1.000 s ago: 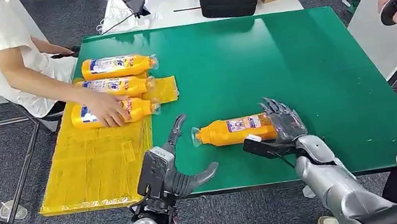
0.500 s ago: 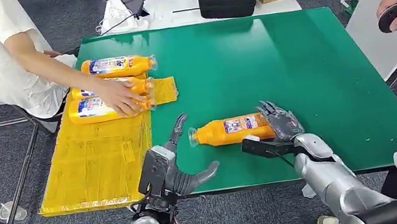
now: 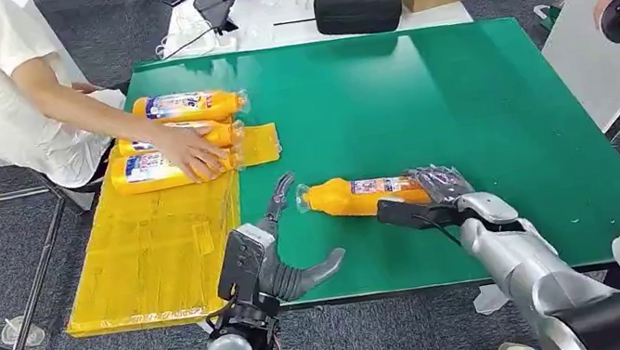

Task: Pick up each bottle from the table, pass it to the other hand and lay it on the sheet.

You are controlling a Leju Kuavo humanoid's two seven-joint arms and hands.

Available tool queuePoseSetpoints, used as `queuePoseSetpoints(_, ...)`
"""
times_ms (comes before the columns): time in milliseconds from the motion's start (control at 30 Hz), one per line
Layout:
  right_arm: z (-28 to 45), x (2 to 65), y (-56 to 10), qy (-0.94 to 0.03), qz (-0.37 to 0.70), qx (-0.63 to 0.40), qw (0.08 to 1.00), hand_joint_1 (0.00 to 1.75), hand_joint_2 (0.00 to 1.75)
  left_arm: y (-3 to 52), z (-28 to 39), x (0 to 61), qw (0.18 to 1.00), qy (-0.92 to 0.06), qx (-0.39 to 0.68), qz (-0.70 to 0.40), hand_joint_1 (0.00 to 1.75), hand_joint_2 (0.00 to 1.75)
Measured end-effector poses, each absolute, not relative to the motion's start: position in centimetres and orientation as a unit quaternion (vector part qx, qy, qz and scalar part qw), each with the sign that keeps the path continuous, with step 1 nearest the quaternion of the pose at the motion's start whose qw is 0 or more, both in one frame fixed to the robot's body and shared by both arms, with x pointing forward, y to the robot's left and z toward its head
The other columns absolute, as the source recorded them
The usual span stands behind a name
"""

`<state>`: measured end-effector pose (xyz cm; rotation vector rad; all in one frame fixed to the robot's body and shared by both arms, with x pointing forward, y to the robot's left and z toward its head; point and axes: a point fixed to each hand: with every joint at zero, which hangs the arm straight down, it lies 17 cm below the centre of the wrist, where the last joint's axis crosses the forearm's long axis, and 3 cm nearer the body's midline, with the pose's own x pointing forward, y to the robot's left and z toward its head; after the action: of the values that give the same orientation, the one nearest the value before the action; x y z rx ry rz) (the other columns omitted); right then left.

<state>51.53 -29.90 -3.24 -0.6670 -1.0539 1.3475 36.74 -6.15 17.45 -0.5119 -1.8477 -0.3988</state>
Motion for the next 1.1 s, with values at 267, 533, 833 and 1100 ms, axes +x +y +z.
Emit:
queuePoseSetpoints(267, -3.2, 51.5, -29.9, -0.461, 0.584, -0.283, 0.605, 1.75, 1.75, -6.2, 17.5, 36.7, 0.557, -0.783, -0.219, -0.170, 0.00, 1.75)
queuePoseSetpoints(533, -3.4, 51.3, -30.0, -0.458, 0.587, -0.283, 0.605, 1.75, 1.75, -6.2, 17.5, 36.7, 0.556, -0.783, -0.219, -0.171, 0.00, 1.75)
queuePoseSetpoints(833, -3.5, 51.2, -30.0, -0.459, 0.588, -0.282, 0.604, 1.75, 1.75, -6.2, 17.5, 36.7, 0.556, -0.783, -0.219, -0.171, 0.00, 1.75)
queuePoseSetpoints(1100, -1.4, 49.6, -25.3, -0.620, 0.464, -0.168, 0.610, 1.75, 1.75, -5.9, 17.4, 36.7, 0.571, -0.769, -0.255, -0.133, 0.00, 1.75)
